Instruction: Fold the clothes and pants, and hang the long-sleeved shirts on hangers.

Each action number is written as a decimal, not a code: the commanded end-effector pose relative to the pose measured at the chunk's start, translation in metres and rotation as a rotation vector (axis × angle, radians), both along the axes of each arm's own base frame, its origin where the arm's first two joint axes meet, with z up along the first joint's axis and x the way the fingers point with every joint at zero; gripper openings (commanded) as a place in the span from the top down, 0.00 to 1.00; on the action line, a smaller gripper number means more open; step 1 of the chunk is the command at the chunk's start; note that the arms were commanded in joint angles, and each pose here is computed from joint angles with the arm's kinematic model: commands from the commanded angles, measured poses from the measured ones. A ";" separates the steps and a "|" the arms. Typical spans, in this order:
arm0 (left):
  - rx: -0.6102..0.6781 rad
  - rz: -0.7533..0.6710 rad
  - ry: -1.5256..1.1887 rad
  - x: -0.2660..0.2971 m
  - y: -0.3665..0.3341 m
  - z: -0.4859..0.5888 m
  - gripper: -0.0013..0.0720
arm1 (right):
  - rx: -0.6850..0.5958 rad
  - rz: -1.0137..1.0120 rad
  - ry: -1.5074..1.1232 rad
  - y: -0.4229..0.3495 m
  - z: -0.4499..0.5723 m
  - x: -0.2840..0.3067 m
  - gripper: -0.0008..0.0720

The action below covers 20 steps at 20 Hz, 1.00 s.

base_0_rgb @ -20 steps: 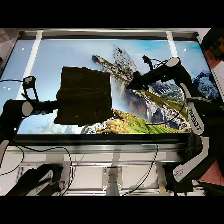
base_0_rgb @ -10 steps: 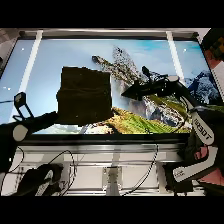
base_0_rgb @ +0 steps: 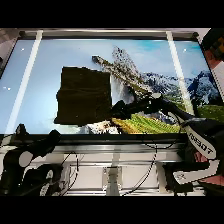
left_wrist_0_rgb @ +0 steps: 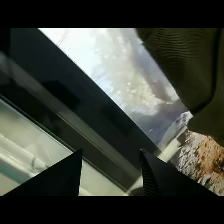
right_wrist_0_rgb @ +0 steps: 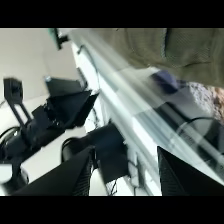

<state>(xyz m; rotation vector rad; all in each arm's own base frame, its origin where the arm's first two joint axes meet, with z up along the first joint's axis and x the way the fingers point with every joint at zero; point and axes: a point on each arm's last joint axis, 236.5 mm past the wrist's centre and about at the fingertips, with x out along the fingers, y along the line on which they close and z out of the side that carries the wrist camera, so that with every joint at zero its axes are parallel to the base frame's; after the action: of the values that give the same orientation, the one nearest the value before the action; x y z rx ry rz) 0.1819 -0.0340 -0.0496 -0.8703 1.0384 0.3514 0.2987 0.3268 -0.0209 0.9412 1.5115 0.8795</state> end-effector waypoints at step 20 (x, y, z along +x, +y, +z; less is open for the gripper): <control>-0.118 0.306 -0.332 0.118 0.024 -0.021 0.52 | -0.139 -0.255 -0.094 0.044 -0.007 0.016 0.38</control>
<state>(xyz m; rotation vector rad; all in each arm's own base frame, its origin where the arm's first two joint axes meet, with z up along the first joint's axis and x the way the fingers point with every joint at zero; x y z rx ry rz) 0.2909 -0.0110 -0.0748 -1.1490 0.6611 0.4100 0.3215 0.3663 -0.0297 0.9709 1.3161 0.6093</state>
